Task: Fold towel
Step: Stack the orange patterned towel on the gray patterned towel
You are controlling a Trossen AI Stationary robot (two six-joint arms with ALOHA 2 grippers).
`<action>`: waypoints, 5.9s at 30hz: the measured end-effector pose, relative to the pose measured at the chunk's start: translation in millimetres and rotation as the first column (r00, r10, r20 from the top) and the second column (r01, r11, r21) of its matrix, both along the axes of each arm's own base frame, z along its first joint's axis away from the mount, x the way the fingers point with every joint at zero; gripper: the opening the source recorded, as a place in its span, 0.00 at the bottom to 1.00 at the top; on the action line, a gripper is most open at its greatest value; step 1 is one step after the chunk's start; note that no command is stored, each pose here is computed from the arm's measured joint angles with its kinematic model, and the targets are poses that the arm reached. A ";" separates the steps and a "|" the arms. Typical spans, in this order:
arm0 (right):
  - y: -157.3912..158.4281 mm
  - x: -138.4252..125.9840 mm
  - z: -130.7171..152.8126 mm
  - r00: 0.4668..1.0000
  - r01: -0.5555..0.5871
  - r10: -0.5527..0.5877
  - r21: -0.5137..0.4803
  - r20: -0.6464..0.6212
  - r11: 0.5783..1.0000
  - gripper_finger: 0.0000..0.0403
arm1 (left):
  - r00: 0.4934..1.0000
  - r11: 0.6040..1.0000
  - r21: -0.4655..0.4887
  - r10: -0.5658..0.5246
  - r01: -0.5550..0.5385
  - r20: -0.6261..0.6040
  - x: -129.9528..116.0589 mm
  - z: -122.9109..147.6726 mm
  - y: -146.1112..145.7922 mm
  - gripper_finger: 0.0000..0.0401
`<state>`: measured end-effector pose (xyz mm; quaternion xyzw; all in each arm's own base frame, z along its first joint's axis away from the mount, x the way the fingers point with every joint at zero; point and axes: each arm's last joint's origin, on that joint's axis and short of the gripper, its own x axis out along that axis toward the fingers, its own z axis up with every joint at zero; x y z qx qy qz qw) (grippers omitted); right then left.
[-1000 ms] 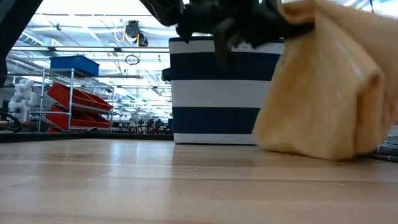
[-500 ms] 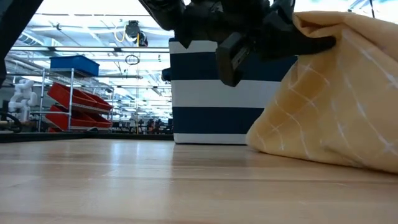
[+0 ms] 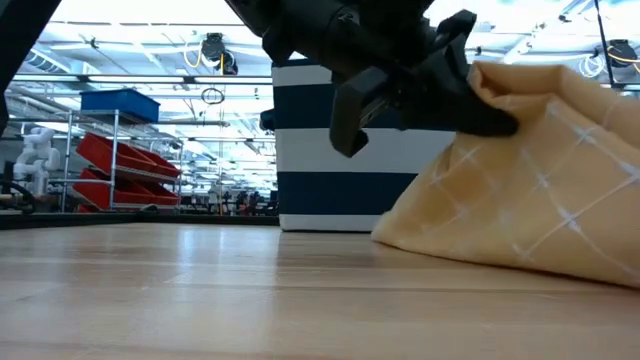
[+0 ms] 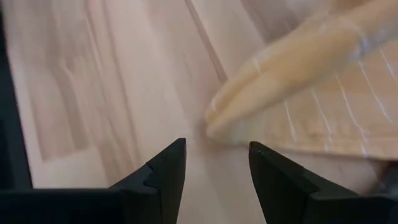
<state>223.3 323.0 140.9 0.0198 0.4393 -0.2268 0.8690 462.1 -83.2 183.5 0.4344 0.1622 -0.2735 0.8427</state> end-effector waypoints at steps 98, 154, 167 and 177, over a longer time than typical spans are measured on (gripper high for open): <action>-59.5 -35.3 85.7 0.613 -0.416 0.338 0.071 -0.714 0.907 0.25 | 0.966 0.930 -0.261 -0.240 0.258 0.100 11.0 -52.3 -52.5 0.25; -5.9 -12.2 55.6 0.994 -0.105 0.104 0.075 0.022 0.992 0.48 | 0.932 0.951 -0.040 0.293 -0.308 -0.213 -12.6 -78.1 -74.3 0.11; 21.9 -52.7 56.1 0.990 -0.125 0.111 0.189 0.084 0.974 0.48 | 0.959 0.957 0.073 0.284 -0.282 -0.022 -6.8 -49.0 -63.2 0.01; 26.2 -60.0 57.0 0.988 -0.106 0.079 0.218 0.130 0.970 0.48 | 0.935 0.956 0.025 0.280 -0.292 0.218 -2.4 15.7 -45.6 0.01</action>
